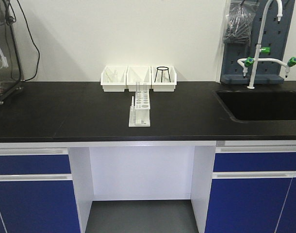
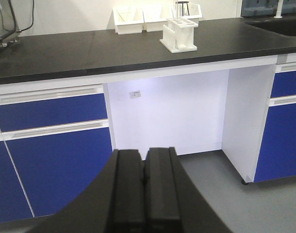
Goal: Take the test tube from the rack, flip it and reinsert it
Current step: 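Drive the base toward the white test-tube rack on the bench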
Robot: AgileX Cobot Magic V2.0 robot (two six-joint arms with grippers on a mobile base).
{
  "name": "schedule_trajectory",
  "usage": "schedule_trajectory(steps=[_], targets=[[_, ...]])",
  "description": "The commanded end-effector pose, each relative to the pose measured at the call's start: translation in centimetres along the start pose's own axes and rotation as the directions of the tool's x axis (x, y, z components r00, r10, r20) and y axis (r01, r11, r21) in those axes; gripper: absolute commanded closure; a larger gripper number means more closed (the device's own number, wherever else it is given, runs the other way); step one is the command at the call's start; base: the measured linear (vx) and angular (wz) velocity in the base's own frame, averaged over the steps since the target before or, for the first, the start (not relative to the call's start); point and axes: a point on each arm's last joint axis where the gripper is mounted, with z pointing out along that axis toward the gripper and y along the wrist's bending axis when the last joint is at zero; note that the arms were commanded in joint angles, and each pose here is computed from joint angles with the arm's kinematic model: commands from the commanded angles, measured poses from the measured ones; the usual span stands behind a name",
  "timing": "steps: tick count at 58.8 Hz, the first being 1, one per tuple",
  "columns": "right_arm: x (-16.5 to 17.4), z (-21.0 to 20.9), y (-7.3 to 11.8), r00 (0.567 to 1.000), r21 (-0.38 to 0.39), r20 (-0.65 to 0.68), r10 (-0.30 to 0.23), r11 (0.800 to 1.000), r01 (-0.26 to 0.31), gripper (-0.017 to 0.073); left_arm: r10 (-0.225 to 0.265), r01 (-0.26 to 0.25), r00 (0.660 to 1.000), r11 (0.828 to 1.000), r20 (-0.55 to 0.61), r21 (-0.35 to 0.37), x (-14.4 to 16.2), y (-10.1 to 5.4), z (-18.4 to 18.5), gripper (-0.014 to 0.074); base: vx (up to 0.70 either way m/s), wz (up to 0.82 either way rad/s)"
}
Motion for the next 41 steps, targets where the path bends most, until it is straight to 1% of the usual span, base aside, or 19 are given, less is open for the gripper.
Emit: schedule_trajectory(steps=[1,41], targets=[[-0.66,-0.13,0.07,0.996,-0.005,0.084,-0.009,1.0,0.01,0.057,-0.014,0.013,0.996,1.0,0.09,0.014,-0.88,-0.11,-0.12,0.0599,0.0,0.01],[-0.66,-0.13,0.07,0.996,-0.005,0.084,-0.009,1.0,0.01,0.057,-0.014,0.013,0.996,1.0,0.09,0.014,-0.88,-0.11,-0.12,0.0599,0.0,0.0]])
